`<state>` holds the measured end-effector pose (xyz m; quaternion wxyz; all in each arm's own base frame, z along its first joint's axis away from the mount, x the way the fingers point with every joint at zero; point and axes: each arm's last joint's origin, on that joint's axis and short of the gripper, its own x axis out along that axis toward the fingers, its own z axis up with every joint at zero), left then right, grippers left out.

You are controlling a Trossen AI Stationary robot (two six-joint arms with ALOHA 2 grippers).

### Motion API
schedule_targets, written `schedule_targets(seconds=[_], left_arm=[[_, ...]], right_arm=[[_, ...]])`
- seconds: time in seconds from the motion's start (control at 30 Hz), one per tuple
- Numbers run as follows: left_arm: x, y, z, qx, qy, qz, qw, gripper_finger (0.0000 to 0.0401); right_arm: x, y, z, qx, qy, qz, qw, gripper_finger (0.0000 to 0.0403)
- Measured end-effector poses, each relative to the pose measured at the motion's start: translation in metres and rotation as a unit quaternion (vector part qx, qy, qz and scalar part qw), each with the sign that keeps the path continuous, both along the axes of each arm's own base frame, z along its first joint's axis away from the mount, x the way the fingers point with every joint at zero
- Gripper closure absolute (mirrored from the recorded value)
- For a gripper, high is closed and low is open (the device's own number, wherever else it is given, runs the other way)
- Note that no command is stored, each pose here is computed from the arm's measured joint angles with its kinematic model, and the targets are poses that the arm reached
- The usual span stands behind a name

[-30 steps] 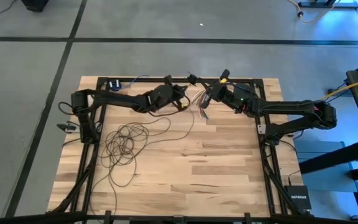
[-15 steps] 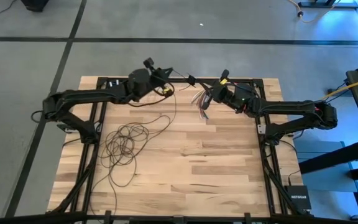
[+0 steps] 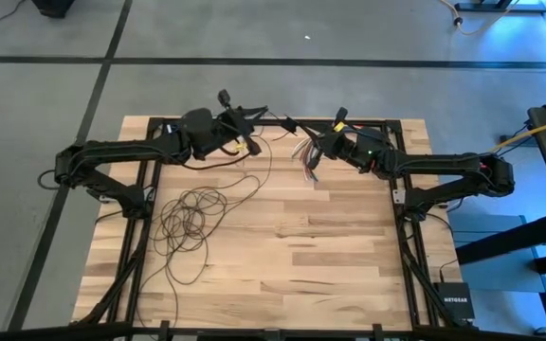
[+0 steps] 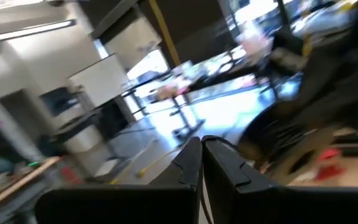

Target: Coiling cords

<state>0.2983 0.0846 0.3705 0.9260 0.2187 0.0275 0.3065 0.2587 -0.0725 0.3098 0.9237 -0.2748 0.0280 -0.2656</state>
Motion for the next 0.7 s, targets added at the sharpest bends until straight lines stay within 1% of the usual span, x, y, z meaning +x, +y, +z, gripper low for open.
schedule_targets(seconds=[0.17,0.27,0.53,0.7], left_arm=[[0.004,-0.013,0.003,-0.024,-0.026,-0.069,0.997,0.0399],[0.01,-0.02,0.002,-0.034,-0.039,-0.099,0.994,0.0397],[0.038,-0.027,-0.018,-0.036,-0.054,-0.123,0.99,0.0394],[0.051,-0.027,-0.026,-0.031,-0.093,-0.128,0.987,0.0394]], right_arm=[[0.0,0.0,0.0,0.0,0.0,-0.003,1.0,0.04],[0.0,0.0,0.0,0.0,0.0,-0.003,1.0,0.04],[0.0,0.0,0.0,0.003,-0.006,-0.007,1.0,0.04],[0.0,0.0,0.001,0.004,-0.01,-0.007,1.0,0.04]])
